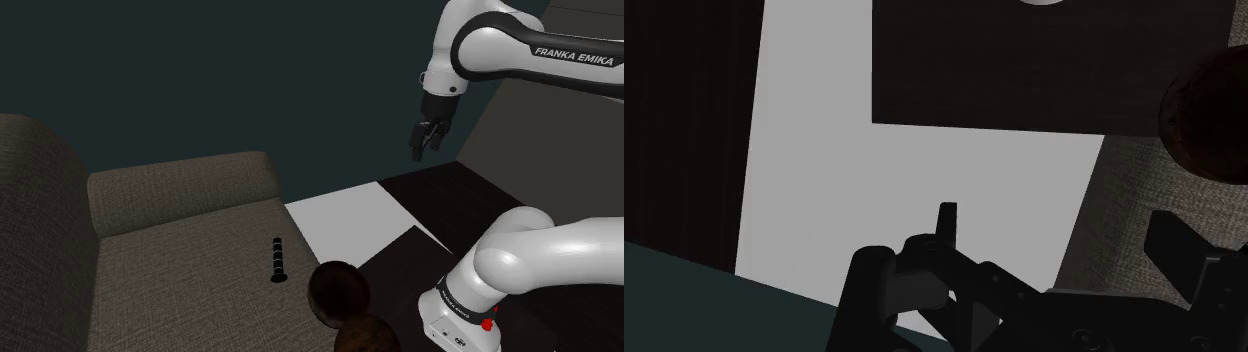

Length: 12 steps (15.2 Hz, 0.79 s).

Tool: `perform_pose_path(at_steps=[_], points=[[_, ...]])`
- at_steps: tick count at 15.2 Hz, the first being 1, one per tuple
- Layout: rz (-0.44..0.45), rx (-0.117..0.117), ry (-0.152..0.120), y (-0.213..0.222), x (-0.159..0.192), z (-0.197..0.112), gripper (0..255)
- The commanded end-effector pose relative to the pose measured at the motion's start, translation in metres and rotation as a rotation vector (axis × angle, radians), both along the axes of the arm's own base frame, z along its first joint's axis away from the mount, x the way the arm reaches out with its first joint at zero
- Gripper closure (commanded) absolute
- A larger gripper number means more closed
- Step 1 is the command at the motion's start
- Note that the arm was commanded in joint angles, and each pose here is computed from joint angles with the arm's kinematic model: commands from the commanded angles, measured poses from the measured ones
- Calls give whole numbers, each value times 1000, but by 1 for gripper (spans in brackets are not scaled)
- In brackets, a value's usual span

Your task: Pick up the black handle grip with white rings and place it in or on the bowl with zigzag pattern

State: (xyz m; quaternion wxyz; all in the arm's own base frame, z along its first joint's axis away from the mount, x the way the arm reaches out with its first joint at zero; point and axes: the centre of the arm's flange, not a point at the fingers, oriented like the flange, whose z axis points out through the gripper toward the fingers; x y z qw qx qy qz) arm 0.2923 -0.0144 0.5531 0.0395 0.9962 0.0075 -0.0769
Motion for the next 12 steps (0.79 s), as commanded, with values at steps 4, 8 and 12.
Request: perform_pose_path(at_steps=[4,8,12], points=[[-43,9,-14,25,0,-28,0],[-101,22,-33,59,2,-65,0],[-158,34,-52,93,7,-102,0]])
